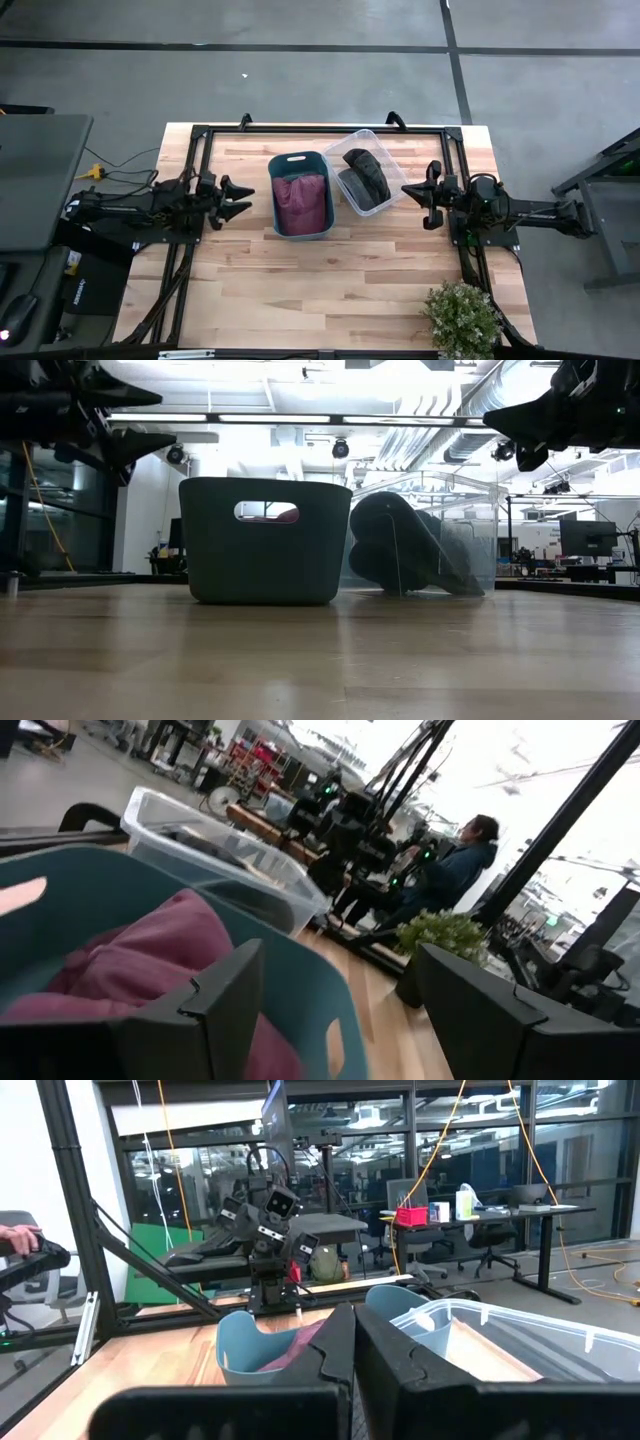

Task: Pick & Place hat
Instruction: Return to Home Position

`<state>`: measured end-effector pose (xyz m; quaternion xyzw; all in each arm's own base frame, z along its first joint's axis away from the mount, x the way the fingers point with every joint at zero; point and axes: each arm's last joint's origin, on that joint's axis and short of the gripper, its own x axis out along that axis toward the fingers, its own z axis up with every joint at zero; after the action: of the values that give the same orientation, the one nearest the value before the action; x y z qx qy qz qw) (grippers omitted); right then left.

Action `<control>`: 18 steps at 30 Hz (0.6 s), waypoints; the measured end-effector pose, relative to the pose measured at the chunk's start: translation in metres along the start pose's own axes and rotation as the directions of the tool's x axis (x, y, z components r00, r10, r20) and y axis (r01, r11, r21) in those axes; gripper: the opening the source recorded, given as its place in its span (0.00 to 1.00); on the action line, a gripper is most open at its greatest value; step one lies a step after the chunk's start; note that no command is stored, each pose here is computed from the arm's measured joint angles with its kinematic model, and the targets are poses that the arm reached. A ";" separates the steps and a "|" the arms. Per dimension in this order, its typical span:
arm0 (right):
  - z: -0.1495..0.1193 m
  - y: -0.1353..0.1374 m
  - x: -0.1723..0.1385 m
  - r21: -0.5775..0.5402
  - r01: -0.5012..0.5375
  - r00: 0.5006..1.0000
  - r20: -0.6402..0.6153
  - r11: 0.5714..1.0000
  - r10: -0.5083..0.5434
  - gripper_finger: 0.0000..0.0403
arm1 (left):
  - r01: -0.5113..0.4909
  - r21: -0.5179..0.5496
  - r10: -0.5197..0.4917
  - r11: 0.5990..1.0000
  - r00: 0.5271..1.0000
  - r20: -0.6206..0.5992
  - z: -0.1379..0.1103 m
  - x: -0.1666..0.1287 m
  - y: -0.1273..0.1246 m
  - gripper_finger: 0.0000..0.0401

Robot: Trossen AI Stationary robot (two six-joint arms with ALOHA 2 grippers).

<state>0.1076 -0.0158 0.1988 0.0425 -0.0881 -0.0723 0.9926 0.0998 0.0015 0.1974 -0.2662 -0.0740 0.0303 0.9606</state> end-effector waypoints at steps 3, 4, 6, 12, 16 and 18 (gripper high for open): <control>0.000 0.000 0.000 0.000 0.000 1.000 0.000 1.000 0.000 0.00 | -0.012 0.003 0.012 1.000 1.000 -0.020 -0.002 0.000 0.001 0.61; 0.000 0.000 0.000 0.000 0.000 1.000 0.000 1.000 0.000 0.00 | -0.017 0.004 0.017 1.000 0.999 -0.029 -0.003 0.000 0.002 0.61; 0.000 0.000 0.000 0.000 0.000 1.000 0.000 1.000 0.000 0.00 | -0.023 0.006 0.024 1.000 0.999 -0.040 -0.004 0.000 0.002 0.61; 0.000 0.000 0.000 0.000 0.000 1.000 0.001 1.000 0.000 0.00 | -0.035 0.009 0.036 0.999 0.998 -0.060 -0.006 0.000 0.003 0.61; 0.000 0.000 0.000 0.000 0.000 1.000 0.001 1.000 0.000 0.00 | -0.041 0.011 0.042 0.999 0.997 -0.070 -0.007 0.000 0.004 0.61; 0.000 0.000 0.000 0.000 0.000 1.000 0.001 1.000 0.000 0.00 | -0.041 0.011 0.041 0.999 0.997 -0.071 -0.007 0.000 0.004 0.61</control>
<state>0.1076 -0.0158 0.1990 0.0425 -0.0884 -0.0725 0.9925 0.1004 0.0014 0.1894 -0.2639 -0.0341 0.0409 0.9631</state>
